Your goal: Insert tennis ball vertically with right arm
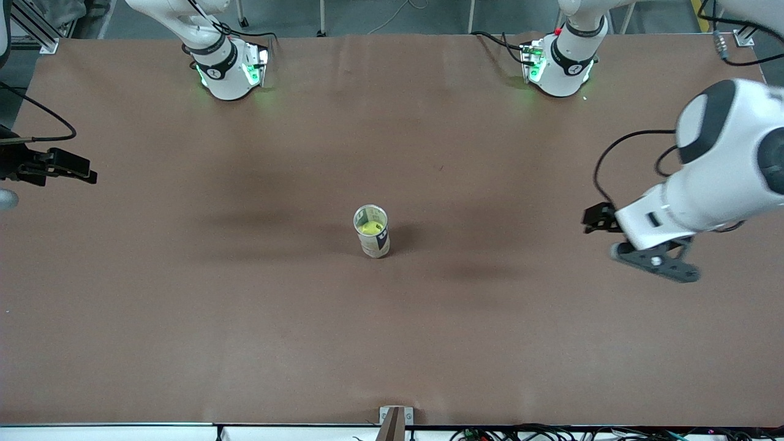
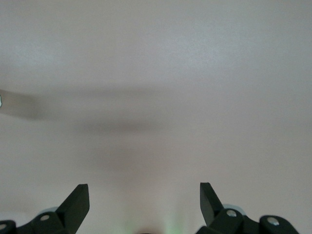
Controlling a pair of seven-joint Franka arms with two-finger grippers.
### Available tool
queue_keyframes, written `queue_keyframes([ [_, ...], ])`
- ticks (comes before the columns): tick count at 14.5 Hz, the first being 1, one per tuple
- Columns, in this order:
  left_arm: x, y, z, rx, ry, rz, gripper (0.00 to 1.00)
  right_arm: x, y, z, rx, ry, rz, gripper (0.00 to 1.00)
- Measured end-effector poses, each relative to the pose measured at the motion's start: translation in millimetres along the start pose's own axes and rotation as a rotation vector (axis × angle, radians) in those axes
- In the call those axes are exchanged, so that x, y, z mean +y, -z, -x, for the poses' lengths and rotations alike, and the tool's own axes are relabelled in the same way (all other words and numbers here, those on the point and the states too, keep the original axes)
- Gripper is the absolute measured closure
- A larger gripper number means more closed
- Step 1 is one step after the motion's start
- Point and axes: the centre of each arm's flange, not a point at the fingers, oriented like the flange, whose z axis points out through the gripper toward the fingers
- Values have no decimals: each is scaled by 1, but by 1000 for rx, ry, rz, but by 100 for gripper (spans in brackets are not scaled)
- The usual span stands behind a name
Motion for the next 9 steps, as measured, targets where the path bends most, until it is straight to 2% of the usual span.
queue_keyframes([
  [6,-34,71,37,82,93,-84,0,1,-3,5,-42,-2,-5,0],
  [8,-39,92,56,72,133,-114,0,0,-2,9,-60,-1,-7,0],
  [9,-42,100,66,62,159,-99,0,-1,1,11,-57,0,-7,0],
])
